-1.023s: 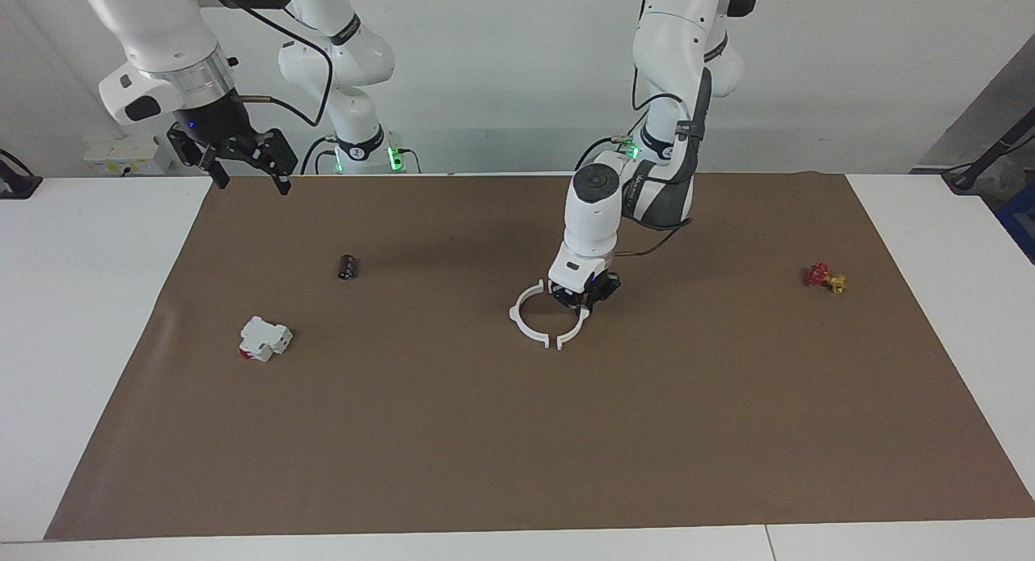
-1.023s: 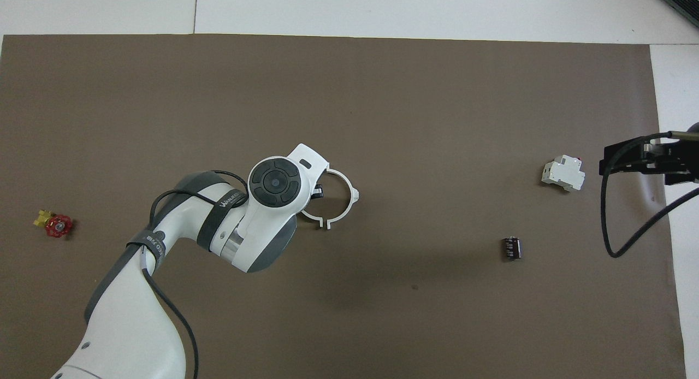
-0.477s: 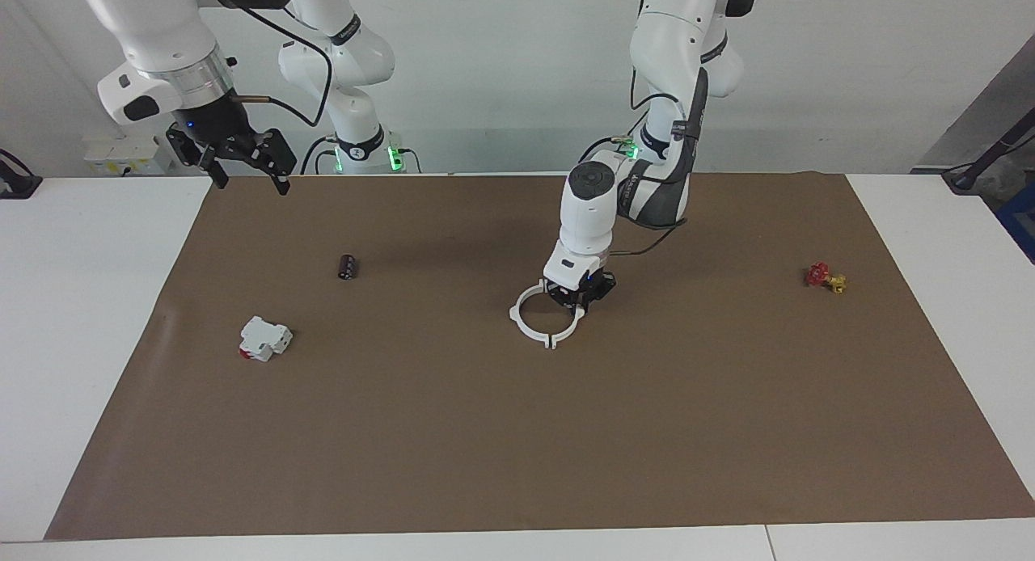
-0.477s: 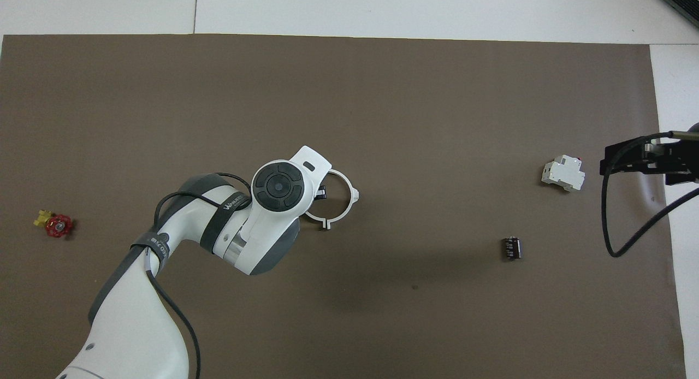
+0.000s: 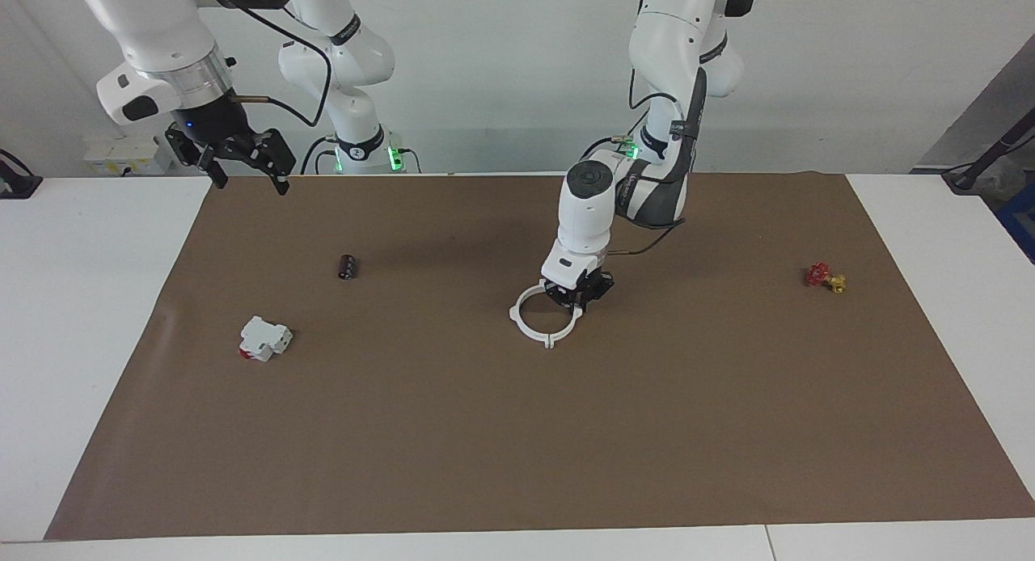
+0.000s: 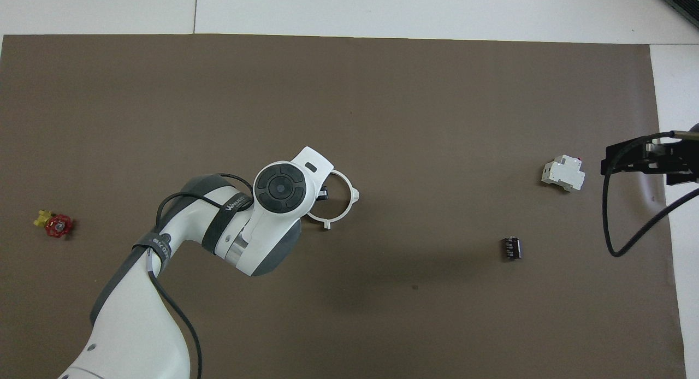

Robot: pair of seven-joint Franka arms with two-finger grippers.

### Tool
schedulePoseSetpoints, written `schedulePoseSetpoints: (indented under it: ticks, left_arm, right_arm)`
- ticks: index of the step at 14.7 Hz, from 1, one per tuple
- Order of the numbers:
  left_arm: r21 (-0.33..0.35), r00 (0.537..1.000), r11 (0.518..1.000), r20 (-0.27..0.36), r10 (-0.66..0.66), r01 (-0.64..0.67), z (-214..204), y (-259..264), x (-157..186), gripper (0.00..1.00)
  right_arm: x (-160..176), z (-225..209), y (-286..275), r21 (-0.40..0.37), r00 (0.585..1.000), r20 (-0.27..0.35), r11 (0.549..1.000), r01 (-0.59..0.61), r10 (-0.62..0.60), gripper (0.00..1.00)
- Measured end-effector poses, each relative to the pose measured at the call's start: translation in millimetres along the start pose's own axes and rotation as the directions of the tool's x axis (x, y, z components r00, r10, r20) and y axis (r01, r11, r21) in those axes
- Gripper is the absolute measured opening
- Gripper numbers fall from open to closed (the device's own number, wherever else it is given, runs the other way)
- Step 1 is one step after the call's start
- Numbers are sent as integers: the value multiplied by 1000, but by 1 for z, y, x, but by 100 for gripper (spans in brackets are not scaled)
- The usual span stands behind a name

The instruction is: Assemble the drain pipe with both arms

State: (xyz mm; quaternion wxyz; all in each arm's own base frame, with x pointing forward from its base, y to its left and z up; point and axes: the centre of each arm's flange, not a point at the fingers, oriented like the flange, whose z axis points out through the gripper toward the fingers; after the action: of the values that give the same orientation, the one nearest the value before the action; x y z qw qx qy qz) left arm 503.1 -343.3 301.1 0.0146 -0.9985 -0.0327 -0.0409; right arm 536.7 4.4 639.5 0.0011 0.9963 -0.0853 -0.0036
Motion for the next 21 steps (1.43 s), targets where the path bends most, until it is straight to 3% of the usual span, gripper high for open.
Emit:
schedulePoseSetpoints:
  ticks: [12,15,19,21]
  left_arm:
    - [-18,1000,1000,-21,2,-2,-2,3,1,21]
    - [-18,1000,1000,-21,2,-2,-2,3,2,44]
    - [-23,1000,1000,-28,8,-9,-6,3,3,52]
    - [-29,998,999,-43,37,-38,-19,-2,7,73]
  right_arm:
    - [-1,0,-4,-2,1000,-1,1000,30,-30,100]
    - [-1,-2,-4,-3,998,-2,998,64,-64,100]
    - [0,-2,0,-3,998,-1,998,61,-61,100]
    - [0,-2,0,-3,998,-1,998,63,-63,100]
